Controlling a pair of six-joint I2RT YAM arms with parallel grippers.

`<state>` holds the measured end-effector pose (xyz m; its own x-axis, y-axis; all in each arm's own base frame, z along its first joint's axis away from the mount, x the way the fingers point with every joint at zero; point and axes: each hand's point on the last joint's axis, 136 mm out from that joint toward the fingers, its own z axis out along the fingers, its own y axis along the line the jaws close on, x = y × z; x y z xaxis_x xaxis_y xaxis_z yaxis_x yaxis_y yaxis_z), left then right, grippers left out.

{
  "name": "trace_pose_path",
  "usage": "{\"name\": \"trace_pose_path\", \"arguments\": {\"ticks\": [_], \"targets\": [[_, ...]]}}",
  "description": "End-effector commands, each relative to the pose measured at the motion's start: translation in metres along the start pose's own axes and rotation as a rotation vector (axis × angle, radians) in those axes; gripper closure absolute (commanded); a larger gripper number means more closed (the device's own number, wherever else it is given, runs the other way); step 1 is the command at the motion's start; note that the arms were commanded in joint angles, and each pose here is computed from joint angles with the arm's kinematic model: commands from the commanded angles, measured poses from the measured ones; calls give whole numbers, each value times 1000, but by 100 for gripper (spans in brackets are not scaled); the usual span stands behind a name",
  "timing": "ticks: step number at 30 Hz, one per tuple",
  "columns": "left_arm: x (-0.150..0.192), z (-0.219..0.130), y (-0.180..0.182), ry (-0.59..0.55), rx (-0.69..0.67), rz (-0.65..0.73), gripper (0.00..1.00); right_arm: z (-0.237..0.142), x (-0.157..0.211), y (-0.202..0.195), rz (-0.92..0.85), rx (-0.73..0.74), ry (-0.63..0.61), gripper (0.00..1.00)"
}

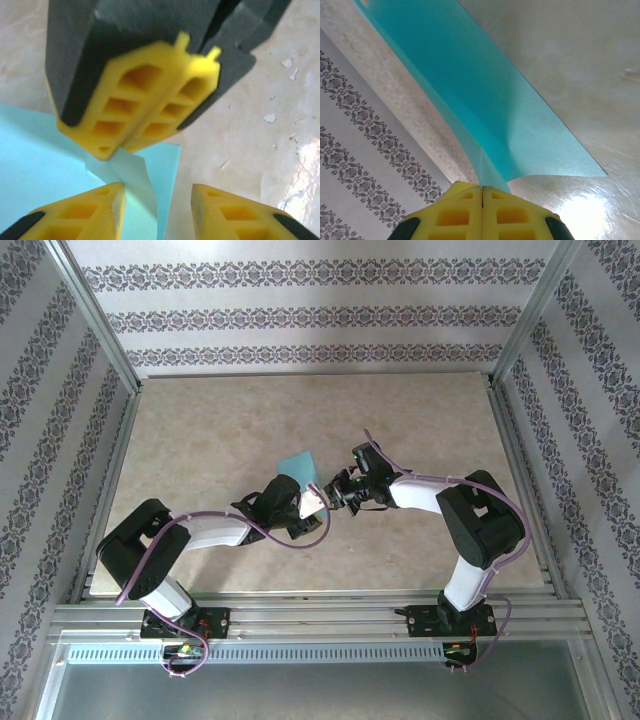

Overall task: Fold a paper plane with a square sheet of paper (pick it up from the middle)
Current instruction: Fold the triangle a second time at the center of the table.

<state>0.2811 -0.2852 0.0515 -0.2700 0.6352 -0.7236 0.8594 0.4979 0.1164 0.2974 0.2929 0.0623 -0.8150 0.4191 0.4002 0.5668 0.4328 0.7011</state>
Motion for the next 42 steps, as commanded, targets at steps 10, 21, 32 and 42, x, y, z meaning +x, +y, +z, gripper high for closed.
{"name": "trace_pose_path", "arguments": {"ticks": [10, 21, 32, 42], "targets": [[-25, 1, 10, -88, -137, 131, 55, -12, 4, 5, 56, -34, -23, 95], [-24, 2, 12, -94, -193, 163, 68, -13, 6, 8, 81, -47, -9, 94], [-17, -1, 11, -90, -195, 125, 92, -27, -5, 12, 62, -65, -58, 65], [-25, -15, 17, -156, -103, -223, 96, -57, -23, -20, -174, 26, -216, 61]]}}
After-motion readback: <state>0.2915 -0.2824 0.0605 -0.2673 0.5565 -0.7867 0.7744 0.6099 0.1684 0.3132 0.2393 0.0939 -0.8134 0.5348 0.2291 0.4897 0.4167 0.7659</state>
